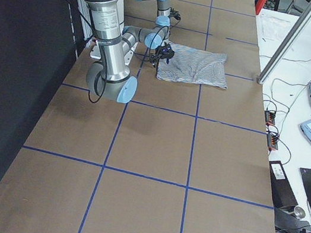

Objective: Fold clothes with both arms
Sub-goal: 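Move the right gripper to the shirt's near corner beside the left gripper, then grasp the shirt's near edge with both grippers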

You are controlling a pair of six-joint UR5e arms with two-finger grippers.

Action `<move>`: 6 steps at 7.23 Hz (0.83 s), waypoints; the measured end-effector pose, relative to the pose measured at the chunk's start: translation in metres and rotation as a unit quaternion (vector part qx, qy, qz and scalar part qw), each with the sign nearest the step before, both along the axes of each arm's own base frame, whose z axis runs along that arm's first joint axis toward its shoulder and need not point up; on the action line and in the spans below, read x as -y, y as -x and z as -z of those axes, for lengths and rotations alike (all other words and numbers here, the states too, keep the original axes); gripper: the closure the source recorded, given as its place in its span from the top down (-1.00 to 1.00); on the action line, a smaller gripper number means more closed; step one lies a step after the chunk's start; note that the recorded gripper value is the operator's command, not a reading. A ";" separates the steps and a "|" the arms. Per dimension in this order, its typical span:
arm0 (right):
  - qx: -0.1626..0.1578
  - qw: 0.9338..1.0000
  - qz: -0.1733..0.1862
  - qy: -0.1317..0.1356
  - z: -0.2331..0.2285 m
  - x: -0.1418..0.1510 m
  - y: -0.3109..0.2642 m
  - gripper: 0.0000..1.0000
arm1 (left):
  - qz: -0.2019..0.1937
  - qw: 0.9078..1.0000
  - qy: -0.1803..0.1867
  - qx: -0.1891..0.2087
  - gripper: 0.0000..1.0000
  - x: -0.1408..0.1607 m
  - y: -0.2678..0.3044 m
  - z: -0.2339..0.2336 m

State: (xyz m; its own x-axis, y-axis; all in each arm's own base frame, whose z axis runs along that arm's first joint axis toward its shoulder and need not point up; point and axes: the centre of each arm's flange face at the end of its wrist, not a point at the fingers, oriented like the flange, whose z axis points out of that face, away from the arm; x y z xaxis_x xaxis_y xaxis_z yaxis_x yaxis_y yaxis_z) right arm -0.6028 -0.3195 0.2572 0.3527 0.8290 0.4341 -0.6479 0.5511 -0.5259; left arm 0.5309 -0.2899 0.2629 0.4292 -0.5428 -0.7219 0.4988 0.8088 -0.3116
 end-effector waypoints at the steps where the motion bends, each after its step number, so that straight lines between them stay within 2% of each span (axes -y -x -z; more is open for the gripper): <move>1: -0.005 1.000 0.001 0.001 -0.004 -0.001 0.003 1.00 | 0.000 1.000 0.000 0.000 -1.00 0.000 0.000 0.000; 3: -0.015 1.000 0.004 0.002 -0.011 -0.005 0.007 0.99 | 0.000 1.000 0.001 0.001 -1.00 0.000 -0.001 -0.001; 4: -0.018 1.000 0.005 0.002 -0.012 -0.007 0.008 0.68 | 0.001 1.000 0.002 0.001 -1.00 0.000 -0.001 -0.001; 5: -0.021 1.000 0.006 0.002 -0.013 -0.009 0.009 -0.09 | 0.001 1.000 0.002 0.001 -1.00 0.000 -0.001 -0.001; 6: -0.024 1.000 0.006 0.003 -0.012 -0.010 0.010 -0.26 | 0.002 1.000 0.003 0.001 -1.00 0.000 -0.001 -0.001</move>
